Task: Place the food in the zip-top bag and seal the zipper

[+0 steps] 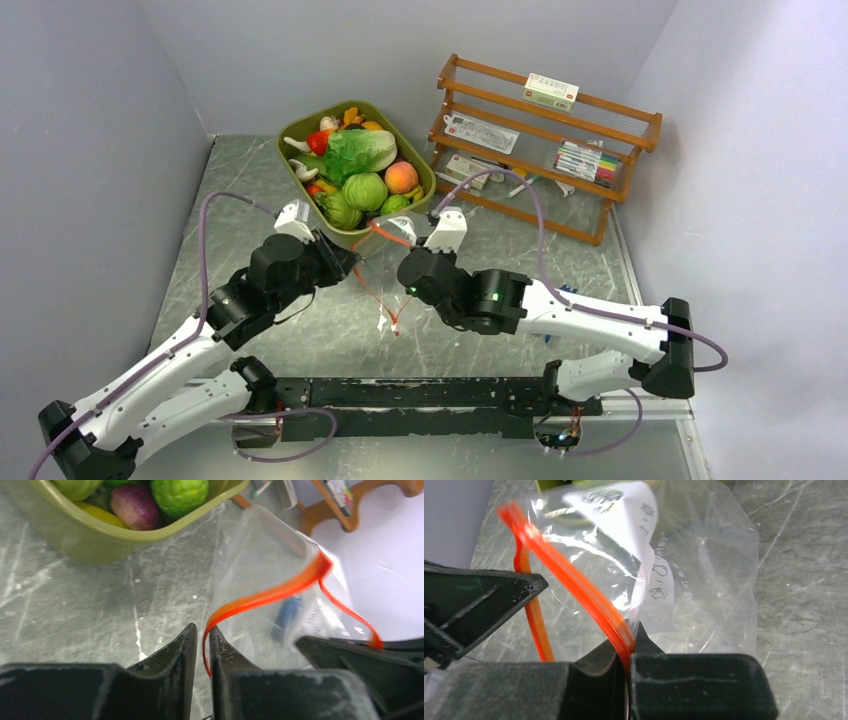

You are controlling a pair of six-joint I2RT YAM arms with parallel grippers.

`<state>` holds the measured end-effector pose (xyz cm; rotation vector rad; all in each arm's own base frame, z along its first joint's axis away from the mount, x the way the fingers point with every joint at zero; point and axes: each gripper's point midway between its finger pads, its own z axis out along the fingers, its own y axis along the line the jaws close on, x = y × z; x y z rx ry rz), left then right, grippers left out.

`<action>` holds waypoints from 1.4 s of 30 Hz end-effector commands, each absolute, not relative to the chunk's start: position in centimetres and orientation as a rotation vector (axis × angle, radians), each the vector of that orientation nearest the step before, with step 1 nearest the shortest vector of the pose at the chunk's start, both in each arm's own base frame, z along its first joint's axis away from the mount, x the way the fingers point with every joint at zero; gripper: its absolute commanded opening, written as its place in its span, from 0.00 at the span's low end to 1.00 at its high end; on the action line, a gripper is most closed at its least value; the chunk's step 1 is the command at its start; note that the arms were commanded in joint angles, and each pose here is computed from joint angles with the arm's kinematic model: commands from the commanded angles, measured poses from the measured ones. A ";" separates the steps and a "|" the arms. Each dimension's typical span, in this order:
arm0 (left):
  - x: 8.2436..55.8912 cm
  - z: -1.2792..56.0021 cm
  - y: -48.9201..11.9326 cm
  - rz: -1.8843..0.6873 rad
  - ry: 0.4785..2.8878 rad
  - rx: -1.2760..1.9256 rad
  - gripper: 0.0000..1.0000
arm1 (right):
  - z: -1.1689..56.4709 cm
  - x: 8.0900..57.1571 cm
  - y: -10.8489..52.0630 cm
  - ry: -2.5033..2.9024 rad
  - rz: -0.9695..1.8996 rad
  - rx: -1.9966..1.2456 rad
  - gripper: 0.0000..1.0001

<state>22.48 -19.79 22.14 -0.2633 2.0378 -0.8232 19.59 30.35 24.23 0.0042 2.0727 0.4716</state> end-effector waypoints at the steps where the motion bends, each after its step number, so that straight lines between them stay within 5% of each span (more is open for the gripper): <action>1: 21.4 26.6 -21.8 -0.982 1.918 -0.080 0.27 | 24.4 19.9 32.6 2.037 0.495 -0.120 0.00; 3: 20.4 27.8 -22.9 -1.088 1.876 -0.023 0.44 | 25.0 20.3 32.5 2.032 0.446 -0.127 0.00; 7: 19.1 28.3 -24.7 -1.228 1.821 0.074 0.61 | 26.2 20.7 33.4 1.974 0.496 -0.136 0.00; 16: 21.5 24.3 -25.0 -1.015 1.951 0.151 0.70 | 24.5 20.2 35.7 2.016 0.549 -0.178 0.00; 19: 22.4 22.9 -24.0 -0.918 1.981 0.117 0.61 | 24.2 20.1 35.6 2.034 0.538 -0.182 0.00; 23: 23.7 20.5 -20.9 -0.696 2.025 0.036 0.18 | 24.5 20.2 33.7 2.039 0.480 -0.142 0.00; 25: 24.0 19.8 -18.8 -0.574 2.044 -0.015 0.07 | 24.8 20.6 31.1 2.051 0.361 -0.090 0.00; 37: 23.2 20.9 -18.0 -0.583 2.022 -0.023 0.08 | 26.3 20.2 26.1 2.044 0.264 0.001 0.00; 42: 21.2 23.7 -22.4 -0.881 1.944 0.168 0.37 | 25.5 20.5 26.6 2.044 0.224 -0.060 0.00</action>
